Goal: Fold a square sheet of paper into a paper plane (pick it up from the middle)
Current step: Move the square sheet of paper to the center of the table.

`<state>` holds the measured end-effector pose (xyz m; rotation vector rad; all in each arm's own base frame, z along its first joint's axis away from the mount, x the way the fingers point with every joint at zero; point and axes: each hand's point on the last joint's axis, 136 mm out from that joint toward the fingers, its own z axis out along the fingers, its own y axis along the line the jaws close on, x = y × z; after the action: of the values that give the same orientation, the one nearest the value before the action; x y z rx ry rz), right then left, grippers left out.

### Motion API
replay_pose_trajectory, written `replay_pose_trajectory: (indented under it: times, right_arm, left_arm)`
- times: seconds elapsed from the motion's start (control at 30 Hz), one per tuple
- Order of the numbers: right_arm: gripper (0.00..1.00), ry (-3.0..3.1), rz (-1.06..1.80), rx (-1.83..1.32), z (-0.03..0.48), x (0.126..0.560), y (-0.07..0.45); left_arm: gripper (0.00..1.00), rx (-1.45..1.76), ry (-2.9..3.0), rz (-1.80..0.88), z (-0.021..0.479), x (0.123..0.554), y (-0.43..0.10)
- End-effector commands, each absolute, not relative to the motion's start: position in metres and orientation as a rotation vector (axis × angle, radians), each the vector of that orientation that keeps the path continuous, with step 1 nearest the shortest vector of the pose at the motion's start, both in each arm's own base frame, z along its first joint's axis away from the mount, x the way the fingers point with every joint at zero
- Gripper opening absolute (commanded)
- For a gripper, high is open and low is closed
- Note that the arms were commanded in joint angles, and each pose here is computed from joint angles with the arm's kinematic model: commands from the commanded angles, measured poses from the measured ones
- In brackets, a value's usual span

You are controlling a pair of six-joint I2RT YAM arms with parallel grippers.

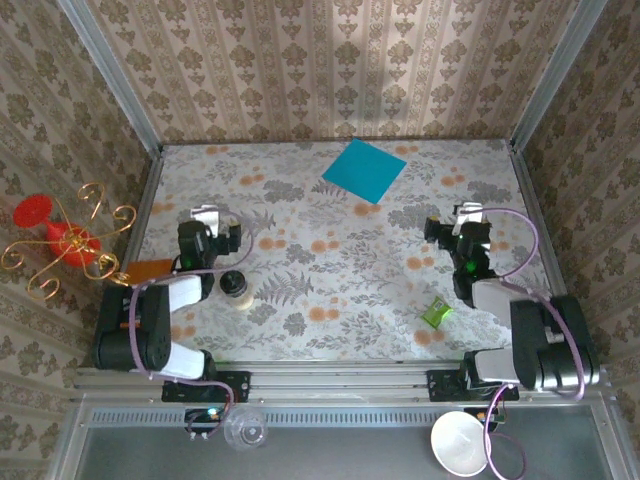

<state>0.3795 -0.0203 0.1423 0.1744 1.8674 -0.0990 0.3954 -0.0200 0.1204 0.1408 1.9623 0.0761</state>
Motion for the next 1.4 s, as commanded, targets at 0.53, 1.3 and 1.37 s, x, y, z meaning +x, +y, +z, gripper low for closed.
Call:
replay_pose_trajectory:
  times: [0.53,1.3,1.37]
  right_arm:
    - [1.0,2.278,0.354,0.431,0.162,0.436,0.06]
    - [0.48,2.595,0.35,0.442,0.056,0.545,0.166]
    - [0.47,2.595,0.324,0.433,0.052,0.554,0.166]
  left_arm:
    - [1.0,0.078,2.25,-0.605,0.191,0.419,-0.194]
    - [0.96,0.08,2.37,-0.857,0.153,0.371,-0.253]
    - [0.96,0.081,2.372,-0.857,0.153,0.37,-0.252]
